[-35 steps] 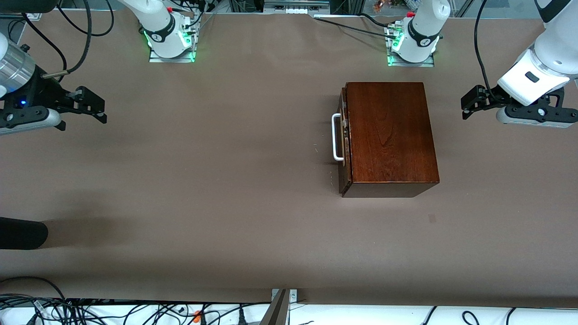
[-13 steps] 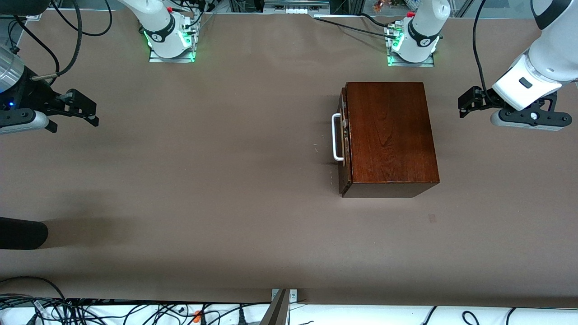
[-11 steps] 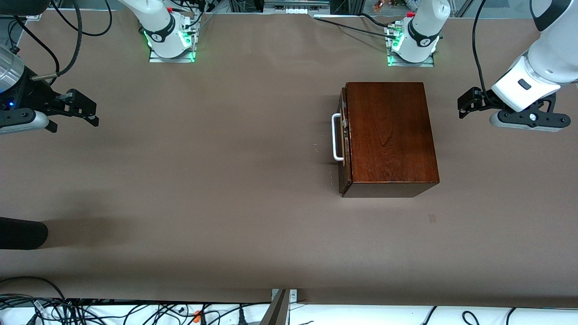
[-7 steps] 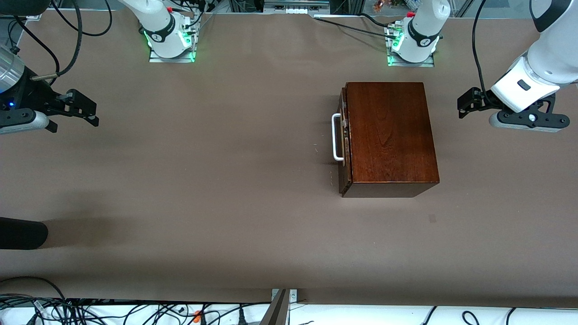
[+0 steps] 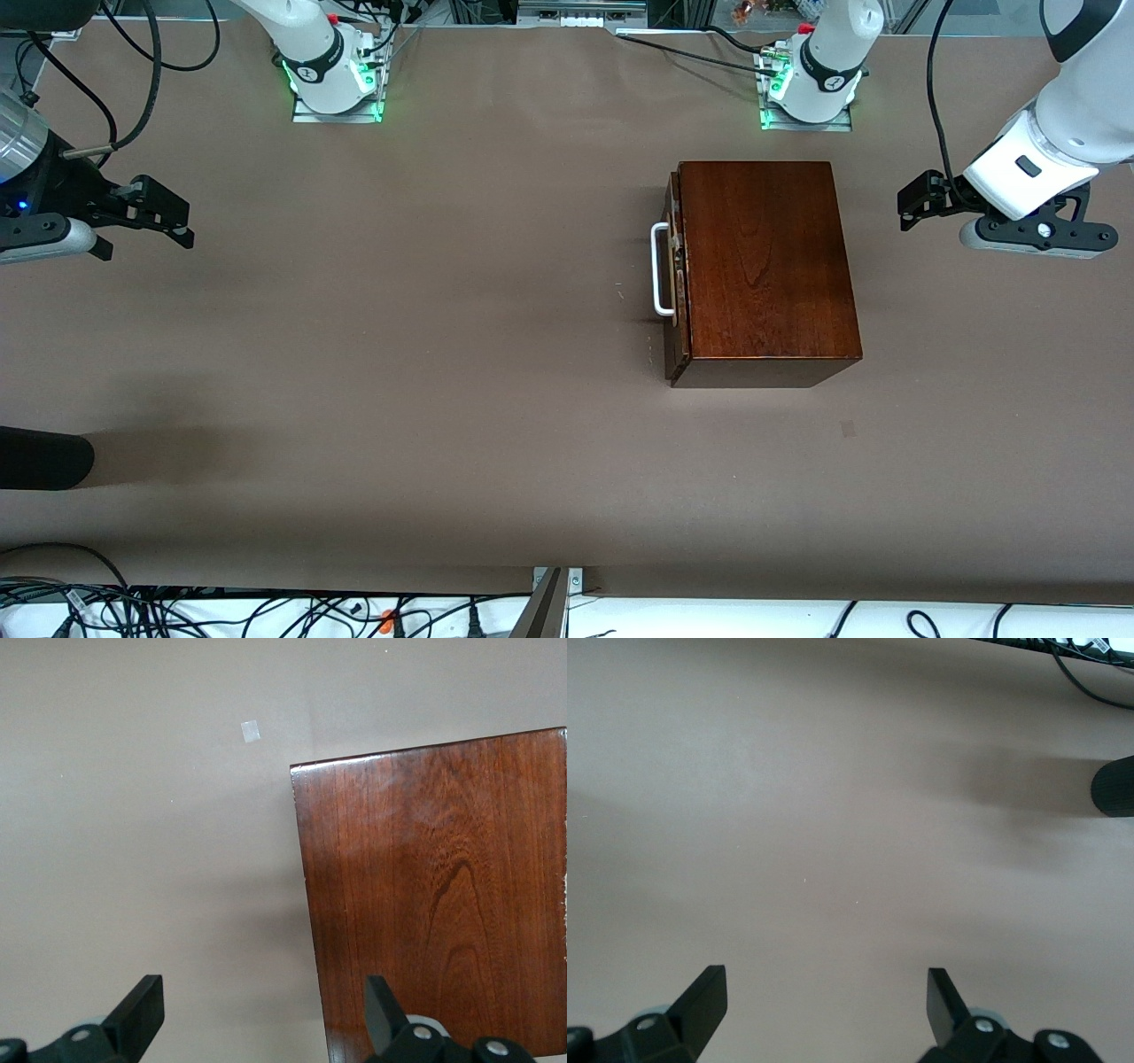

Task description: Open drawer, take yellow block, close drawer

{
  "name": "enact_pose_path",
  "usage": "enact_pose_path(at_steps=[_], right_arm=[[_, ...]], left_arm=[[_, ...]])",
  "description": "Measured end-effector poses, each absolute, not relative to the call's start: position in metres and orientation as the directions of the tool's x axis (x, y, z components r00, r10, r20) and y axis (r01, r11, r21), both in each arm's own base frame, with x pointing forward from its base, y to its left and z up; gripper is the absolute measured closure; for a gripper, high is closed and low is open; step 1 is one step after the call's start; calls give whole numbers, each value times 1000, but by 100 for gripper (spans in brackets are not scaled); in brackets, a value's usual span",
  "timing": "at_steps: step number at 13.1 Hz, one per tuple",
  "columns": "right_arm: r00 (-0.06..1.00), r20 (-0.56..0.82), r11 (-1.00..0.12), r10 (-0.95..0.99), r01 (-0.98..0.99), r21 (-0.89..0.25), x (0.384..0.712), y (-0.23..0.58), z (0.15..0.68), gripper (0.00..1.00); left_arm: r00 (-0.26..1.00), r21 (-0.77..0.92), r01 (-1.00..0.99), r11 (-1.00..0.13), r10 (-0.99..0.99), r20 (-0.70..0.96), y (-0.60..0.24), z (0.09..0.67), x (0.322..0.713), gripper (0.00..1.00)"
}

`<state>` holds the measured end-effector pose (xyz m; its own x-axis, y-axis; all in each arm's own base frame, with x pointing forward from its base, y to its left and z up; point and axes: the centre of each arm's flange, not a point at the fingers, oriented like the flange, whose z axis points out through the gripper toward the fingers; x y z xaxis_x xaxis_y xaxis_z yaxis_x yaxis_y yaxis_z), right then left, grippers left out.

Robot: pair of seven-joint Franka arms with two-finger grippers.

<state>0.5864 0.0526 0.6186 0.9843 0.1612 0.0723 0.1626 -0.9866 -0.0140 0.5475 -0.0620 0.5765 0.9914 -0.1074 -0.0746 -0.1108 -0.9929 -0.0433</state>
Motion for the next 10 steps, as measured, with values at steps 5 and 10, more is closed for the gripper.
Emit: enact_pose_path(at_steps=[5,10], right_arm=[[984,72,-987,161,163,-14,586,53,619,0],[984,72,-987,161,162,-14,586,52,619,0]], left_arm=[[984,-43,-121,-992,-114,-137,-65,564,546,0],[964,-43,-221,-974,-212,-159,-161,530,548,0]])
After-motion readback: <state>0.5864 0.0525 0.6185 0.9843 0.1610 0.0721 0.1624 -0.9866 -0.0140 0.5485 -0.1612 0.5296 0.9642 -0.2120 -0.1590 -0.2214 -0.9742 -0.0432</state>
